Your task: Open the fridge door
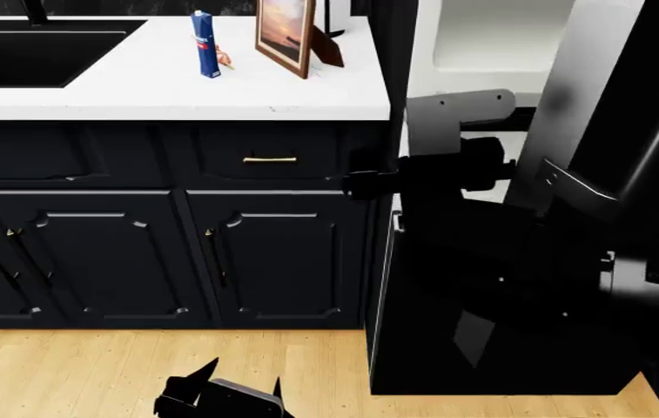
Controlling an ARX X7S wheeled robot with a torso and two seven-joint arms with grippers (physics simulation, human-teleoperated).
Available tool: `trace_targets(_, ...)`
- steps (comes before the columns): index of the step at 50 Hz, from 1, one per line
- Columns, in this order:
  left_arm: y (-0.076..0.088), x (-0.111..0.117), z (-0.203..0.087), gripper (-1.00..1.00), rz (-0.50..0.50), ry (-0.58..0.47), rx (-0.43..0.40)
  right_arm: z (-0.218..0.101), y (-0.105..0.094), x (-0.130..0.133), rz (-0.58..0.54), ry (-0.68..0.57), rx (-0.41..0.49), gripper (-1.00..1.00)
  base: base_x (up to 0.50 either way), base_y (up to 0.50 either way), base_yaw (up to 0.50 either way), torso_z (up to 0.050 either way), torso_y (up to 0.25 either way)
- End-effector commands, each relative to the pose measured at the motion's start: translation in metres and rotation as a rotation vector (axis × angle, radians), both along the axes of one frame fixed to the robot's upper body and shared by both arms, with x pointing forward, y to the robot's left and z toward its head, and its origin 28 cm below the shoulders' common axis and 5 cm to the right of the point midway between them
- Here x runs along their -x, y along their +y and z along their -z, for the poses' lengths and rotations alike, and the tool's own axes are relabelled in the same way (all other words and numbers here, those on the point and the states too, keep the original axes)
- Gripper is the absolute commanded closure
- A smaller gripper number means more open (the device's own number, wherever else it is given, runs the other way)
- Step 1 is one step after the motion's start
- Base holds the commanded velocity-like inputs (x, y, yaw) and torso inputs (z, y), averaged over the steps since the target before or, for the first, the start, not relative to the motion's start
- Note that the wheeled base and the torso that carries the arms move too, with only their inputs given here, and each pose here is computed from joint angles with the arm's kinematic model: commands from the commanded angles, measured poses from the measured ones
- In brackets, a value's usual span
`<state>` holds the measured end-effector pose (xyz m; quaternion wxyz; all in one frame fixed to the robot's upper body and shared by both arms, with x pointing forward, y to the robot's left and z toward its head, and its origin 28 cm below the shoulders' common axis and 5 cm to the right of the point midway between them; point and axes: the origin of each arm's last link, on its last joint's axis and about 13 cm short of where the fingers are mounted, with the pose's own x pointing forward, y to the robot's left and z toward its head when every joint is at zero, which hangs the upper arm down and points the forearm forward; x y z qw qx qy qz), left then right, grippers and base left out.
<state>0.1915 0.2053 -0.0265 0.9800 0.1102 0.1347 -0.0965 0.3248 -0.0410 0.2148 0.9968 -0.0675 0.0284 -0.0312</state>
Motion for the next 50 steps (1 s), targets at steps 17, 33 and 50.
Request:
trace_targets(17, 0.008, 0.002, 0.001, -1.00, -0.020, -0.002, 0.002, -0.004, -0.119, 0.048, 0.448, 0.041, 0.052, -1.00, 0.00, 0.00, 0.00, 0.000, 0.000)
trace_targets(33, 0.006, -0.001, 0.001, -1.00, -0.010, -0.007, -0.002, -0.015, -0.168, 0.109, 0.660, -0.006, 0.016, -1.00, 0.00, 0.00, 0.00, 0.000, 0.000)
trace_targets(50, 0.004, -0.002, 0.000, -1.00, 0.010, -0.015, -0.017, 0.010, -0.196, 0.145, 0.920, -0.030, -0.069, -1.00, 0.00, 0.00, 0.00, 0.000, 0.000)
